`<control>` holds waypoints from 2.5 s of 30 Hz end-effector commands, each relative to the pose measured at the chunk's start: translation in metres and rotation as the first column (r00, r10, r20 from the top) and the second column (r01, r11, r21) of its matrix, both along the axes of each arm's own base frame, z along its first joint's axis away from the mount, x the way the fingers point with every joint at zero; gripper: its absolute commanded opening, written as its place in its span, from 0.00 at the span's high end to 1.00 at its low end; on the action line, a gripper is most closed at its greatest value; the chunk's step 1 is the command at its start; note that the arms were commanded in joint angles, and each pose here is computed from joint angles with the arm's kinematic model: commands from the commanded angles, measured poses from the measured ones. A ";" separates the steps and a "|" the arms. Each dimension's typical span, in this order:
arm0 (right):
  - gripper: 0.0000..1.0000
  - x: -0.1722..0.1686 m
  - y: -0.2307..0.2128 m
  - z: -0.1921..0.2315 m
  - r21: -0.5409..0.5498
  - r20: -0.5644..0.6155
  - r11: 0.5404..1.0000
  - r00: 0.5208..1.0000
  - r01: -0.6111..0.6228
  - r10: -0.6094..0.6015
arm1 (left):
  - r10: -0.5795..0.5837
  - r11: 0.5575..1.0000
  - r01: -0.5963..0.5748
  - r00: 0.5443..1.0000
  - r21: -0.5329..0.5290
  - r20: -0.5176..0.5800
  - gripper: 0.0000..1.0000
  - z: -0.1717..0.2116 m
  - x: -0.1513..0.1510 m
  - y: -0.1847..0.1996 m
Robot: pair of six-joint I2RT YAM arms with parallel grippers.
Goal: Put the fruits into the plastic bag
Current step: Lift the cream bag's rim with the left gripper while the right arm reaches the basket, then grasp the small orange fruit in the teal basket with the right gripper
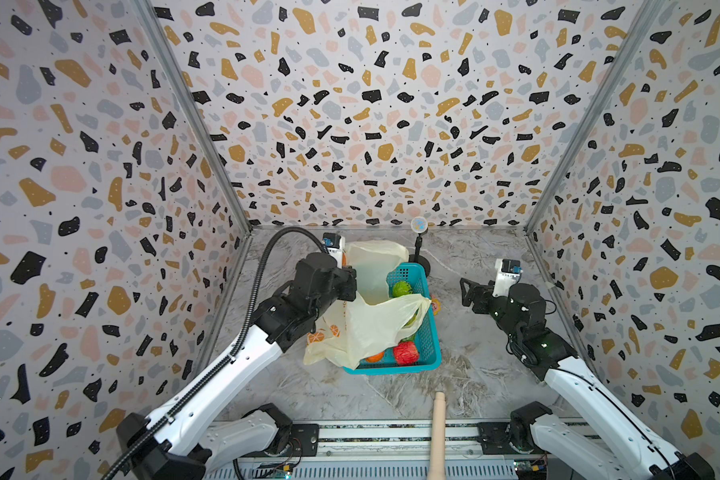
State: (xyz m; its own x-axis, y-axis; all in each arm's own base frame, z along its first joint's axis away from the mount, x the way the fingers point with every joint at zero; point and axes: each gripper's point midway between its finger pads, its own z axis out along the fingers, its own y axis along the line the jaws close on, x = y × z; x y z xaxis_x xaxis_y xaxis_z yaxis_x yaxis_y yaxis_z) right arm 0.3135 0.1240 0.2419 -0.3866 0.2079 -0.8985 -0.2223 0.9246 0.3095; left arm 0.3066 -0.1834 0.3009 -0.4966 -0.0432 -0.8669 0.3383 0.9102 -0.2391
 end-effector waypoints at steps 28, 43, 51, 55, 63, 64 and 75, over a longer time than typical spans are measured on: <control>0.21 -0.060 0.193 -0.094 -0.282 -0.367 0.759 0.797 -0.587 0.480 | 0.213 0.974 -0.209 0.976 -0.087 0.036 1.00 -0.021 -0.001 0.078; 0.23 -0.067 0.200 -0.164 -0.291 -0.579 0.682 0.691 -0.671 0.432 | 0.168 0.973 -0.158 0.984 -0.167 0.050 1.00 -0.015 -0.003 0.067; 0.37 -0.061 0.207 -0.181 -0.290 -0.573 0.683 0.693 -0.670 0.437 | 0.144 0.971 -0.133 0.989 -0.201 0.041 1.00 -0.015 -0.003 0.060; 0.55 -0.058 0.208 -0.178 -0.282 -0.555 0.694 0.703 -0.663 0.446 | 0.128 0.970 -0.118 0.991 -0.211 0.033 1.00 -0.018 -0.003 0.056; 0.67 -0.042 0.192 -0.130 -0.259 -0.440 0.776 0.785 -0.576 0.436 | 0.172 0.956 -0.167 0.985 -0.242 -0.002 1.00 -0.030 -0.002 0.061; 0.67 -0.039 0.188 -0.117 -0.257 -0.407 0.790 0.804 -0.556 0.433 | 0.173 0.954 -0.169 0.985 -0.247 -0.005 1.00 -0.031 -0.002 0.061; 0.66 -0.045 0.223 0.005 -0.170 -0.076 0.742 0.759 -0.649 0.647 | 0.147 0.947 -0.138 0.989 -0.289 0.007 1.00 -0.028 -0.007 0.056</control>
